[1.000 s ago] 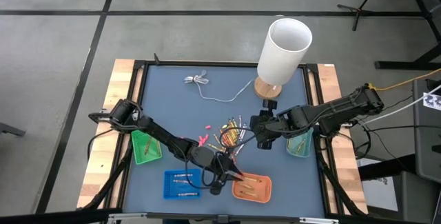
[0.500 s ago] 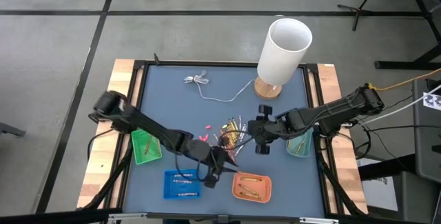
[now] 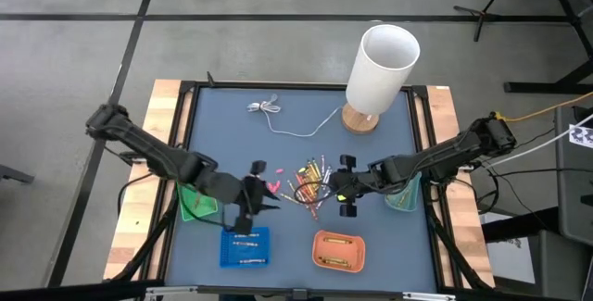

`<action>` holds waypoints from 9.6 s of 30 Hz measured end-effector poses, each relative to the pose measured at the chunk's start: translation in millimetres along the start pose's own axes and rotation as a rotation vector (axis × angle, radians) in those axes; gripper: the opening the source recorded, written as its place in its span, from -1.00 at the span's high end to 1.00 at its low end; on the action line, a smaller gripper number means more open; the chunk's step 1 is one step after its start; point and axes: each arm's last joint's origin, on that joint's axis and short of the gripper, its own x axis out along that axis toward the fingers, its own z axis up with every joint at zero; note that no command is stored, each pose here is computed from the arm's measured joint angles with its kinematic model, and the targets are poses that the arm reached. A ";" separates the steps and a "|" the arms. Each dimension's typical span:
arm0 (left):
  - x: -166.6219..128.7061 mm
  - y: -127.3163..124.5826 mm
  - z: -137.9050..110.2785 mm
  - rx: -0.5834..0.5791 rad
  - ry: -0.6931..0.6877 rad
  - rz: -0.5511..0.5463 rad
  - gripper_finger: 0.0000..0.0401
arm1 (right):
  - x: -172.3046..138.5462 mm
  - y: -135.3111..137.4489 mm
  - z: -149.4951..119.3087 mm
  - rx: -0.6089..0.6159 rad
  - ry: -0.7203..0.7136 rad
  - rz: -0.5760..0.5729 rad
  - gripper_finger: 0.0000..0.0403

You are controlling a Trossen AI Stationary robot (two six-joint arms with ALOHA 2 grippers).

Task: Sort crayons
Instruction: Put the gray crayons into the blue bin, then put the yellow crayon into the dark green bin

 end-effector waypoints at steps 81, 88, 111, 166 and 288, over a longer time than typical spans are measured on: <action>-1.2 -23.5 -125.6 -0.213 0.019 0.032 0.62 | 68.7 9.9 -43.3 -0.121 -0.023 0.148 0.86; -1.2 -23.5 -125.2 -0.213 0.017 0.031 0.62 | 56.5 18.0 -2.6 -0.115 -0.069 0.199 0.89; 2.8 30.3 -110.2 -0.137 -0.018 0.188 0.62 | 60.6 81.0 74.8 -0.045 -0.575 0.360 0.92; -10.9 56.2 -92.5 -0.067 -0.129 0.060 0.62 | 46.6 62.6 126.7 -0.005 -0.131 0.504 0.53; 146.5 61.5 -112.9 0.003 0.096 -0.289 0.96 | 9.5 49.7 81.2 0.204 -0.036 0.147 0.53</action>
